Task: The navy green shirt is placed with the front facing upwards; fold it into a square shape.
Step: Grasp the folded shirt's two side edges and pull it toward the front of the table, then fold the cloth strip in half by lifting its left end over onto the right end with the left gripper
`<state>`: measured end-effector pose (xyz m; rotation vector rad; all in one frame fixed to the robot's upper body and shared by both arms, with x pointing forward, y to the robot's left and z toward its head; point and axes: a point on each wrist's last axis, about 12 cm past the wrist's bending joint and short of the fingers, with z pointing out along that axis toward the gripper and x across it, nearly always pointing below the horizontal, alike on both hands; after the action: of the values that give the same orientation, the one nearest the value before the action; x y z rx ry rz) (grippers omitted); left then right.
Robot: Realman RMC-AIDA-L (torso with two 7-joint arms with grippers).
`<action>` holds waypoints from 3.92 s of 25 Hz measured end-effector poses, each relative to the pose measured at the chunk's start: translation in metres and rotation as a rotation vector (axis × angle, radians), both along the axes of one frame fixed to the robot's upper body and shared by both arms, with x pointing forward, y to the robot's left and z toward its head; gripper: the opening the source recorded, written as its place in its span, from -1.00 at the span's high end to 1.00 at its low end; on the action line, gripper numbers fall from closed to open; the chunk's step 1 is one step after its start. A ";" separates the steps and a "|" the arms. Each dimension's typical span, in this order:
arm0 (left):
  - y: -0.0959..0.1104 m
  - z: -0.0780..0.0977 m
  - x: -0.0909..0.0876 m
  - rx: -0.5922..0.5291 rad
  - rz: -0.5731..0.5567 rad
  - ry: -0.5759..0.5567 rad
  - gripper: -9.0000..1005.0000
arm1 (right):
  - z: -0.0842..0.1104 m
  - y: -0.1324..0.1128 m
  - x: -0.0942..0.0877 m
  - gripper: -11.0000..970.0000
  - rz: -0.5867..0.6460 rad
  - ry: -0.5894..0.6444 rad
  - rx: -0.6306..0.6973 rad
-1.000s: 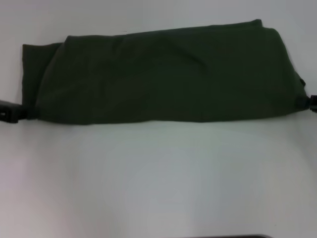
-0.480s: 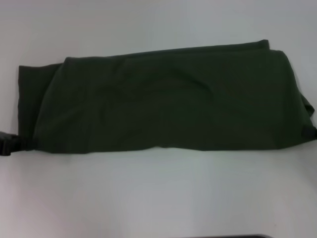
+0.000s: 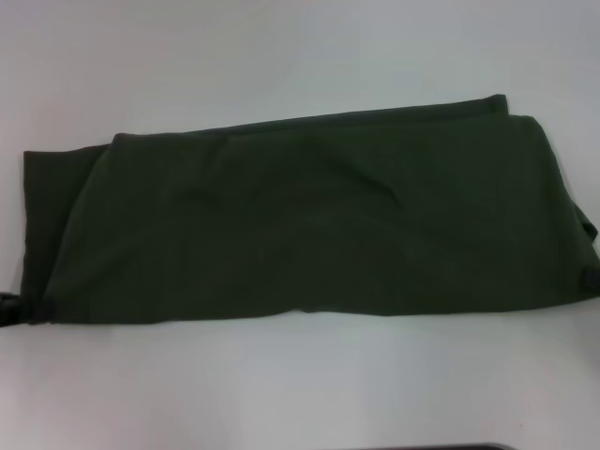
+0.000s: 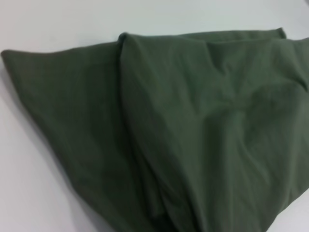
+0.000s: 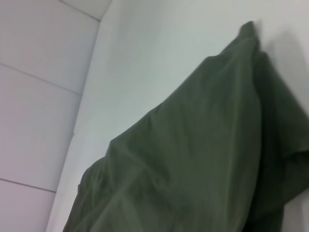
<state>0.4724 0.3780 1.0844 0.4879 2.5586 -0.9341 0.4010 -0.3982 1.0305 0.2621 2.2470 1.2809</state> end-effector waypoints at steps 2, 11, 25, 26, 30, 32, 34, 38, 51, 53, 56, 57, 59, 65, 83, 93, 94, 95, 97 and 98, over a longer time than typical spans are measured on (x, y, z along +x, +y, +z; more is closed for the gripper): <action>0.001 -0.001 -0.002 0.008 0.001 0.009 0.91 | -0.002 -0.001 -0.005 0.95 -0.015 0.007 0.002; 0.003 -0.005 -0.005 0.041 -0.012 0.035 0.91 | -0.011 -0.007 -0.025 0.95 -0.073 0.049 -0.016; 0.003 -0.006 -0.004 0.051 -0.021 0.045 0.90 | -0.014 -0.010 -0.028 0.95 -0.070 0.066 -0.044; 0.003 -0.006 -0.004 0.051 -0.021 0.045 0.90 | -0.014 -0.009 -0.027 0.94 -0.067 0.063 -0.043; 0.003 -0.005 -0.004 0.051 -0.018 0.043 0.89 | -0.013 -0.010 -0.026 0.94 -0.063 0.060 -0.045; 0.003 -0.005 -0.004 0.051 -0.017 0.043 0.89 | -0.012 -0.010 -0.026 0.93 -0.065 0.058 -0.045; 0.003 -0.005 -0.004 0.052 -0.018 0.043 0.89 | -0.012 -0.010 -0.025 0.93 -0.067 0.057 -0.045; 0.003 -0.005 -0.004 0.050 -0.021 0.045 0.89 | -0.012 -0.012 -0.023 0.92 -0.070 0.055 -0.053; 0.006 -0.002 -0.003 0.035 0.009 0.023 0.85 | 0.001 -0.017 -0.018 0.70 -0.061 0.006 -0.013; 0.006 -0.002 -0.003 0.035 0.010 0.023 0.82 | 0.004 -0.019 -0.018 0.66 -0.067 -0.006 -0.005; 0.006 -0.002 -0.003 0.035 0.014 0.021 0.68 | 0.008 -0.022 -0.017 0.58 -0.079 -0.025 0.005; 0.006 -0.002 -0.003 0.035 0.016 0.021 0.62 | 0.009 -0.023 -0.016 0.55 -0.081 -0.031 0.007; 0.007 -0.001 -0.003 0.032 0.025 0.016 0.49 | 0.011 -0.024 -0.016 0.23 -0.085 -0.041 0.014; 0.012 0.006 0.002 0.018 0.065 -0.048 -0.02 | 0.019 -0.031 -0.015 -0.17 -0.126 -0.082 0.032; -0.022 0.021 0.059 -0.093 0.093 -0.372 -0.26 | 0.042 -0.017 0.049 -0.69 -0.103 -0.264 0.036; -0.027 0.018 0.067 -0.085 0.091 -0.356 -0.26 | 0.049 -0.012 0.072 -0.69 -0.084 -0.285 0.021; -0.027 0.017 0.068 -0.079 0.091 -0.355 -0.26 | 0.049 -0.012 0.072 -0.69 -0.087 -0.284 0.017; -0.028 0.016 0.068 -0.071 0.092 -0.353 -0.26 | 0.048 -0.013 0.073 -0.69 -0.093 -0.281 0.012; -0.030 0.012 0.070 -0.055 0.094 -0.348 -0.26 | 0.047 -0.013 0.073 -0.68 -0.103 -0.276 0.005; -0.031 0.009 0.071 -0.046 0.097 -0.344 -0.26 | 0.046 -0.013 0.073 -0.68 -0.109 -0.273 0.001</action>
<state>0.5436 0.3468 1.0937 0.4623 2.2258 -0.7953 0.4737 -0.4115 1.0765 0.1935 1.9743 1.1841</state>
